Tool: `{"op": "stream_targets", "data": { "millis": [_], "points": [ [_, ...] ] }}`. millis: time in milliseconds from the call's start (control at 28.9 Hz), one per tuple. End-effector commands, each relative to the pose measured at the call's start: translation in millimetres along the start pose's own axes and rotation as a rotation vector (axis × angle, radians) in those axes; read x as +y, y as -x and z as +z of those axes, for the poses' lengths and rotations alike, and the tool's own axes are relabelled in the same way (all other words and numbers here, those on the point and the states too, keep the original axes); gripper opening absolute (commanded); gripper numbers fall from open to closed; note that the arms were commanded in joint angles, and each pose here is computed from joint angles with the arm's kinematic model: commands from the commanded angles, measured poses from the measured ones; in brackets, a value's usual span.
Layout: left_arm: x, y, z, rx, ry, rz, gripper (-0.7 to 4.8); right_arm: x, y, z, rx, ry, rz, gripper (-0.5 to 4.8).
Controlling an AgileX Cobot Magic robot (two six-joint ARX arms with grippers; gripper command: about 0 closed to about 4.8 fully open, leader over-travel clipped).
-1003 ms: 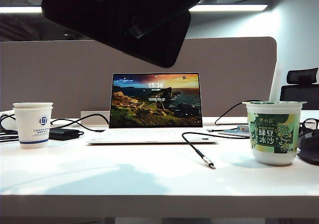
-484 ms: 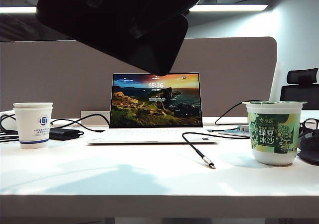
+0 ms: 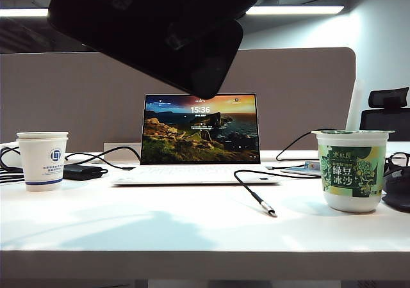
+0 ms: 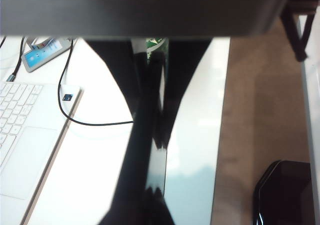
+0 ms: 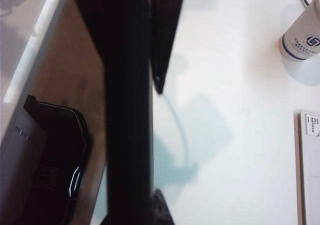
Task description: Pick up the black phone, pick up the charger plug, insert the charger plug into the phone's charging port, and finally place the connected phone back on the desk.
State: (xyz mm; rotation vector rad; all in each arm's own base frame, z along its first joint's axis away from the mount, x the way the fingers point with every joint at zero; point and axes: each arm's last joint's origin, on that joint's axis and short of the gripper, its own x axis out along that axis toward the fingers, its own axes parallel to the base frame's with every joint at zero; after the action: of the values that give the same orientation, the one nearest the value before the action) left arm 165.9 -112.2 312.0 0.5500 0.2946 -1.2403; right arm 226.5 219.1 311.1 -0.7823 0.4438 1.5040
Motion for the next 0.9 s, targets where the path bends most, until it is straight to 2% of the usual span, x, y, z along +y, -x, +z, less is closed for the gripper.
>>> {"op": "stream_targets", "data": {
  "millis": [35, 173, 242, 346, 381, 657, 796, 900],
  "points": [
    [2.0, 2.5, 5.9, -0.046, -0.008, 0.013, 1.54, -1.6, 2.9, 3.0, -0.013, 0.000, -0.026, -0.01],
    [2.2, 2.7, 6.3, -0.049, 0.005, 0.016, 2.35, -0.6, 7.4, 4.2, -0.008, 0.006, -0.048, -0.01],
    [2.5, 2.7, 6.7, -0.053, 0.019, 0.018, 3.10, 0.6, 13.9, 5.5, -0.018, 0.011, -0.063, -0.01],
    [4.2, 3.0, 8.7, -0.072, 0.033, 0.033, 4.57, 2.1, 29.2, 6.6, -0.039, 0.016, -0.101, -0.01],
    [5.2, 3.1, 10.2, -0.085, 0.042, 0.042, 4.79, 3.3, 34.6, 7.4, -0.046, 0.020, -0.114, -0.01],
    [16.9, 8.3, 31.1, -0.289, 0.101, 0.128, 4.79, 15.5, 94.7, 13.0, -0.208, 0.023, -0.233, -0.01],
    [21.8, 13.3, 42.9, -0.405, 0.093, 0.169, 4.79, 19.7, 122.8, 18.9, -0.329, 0.028, -0.313, -0.01],
    [24.2, 17.3, 50.2, -0.480, 0.098, 0.189, 4.79, 19.3, 137.9, 24.0, -0.443, 0.020, -0.333, -0.01]
  ]
}}
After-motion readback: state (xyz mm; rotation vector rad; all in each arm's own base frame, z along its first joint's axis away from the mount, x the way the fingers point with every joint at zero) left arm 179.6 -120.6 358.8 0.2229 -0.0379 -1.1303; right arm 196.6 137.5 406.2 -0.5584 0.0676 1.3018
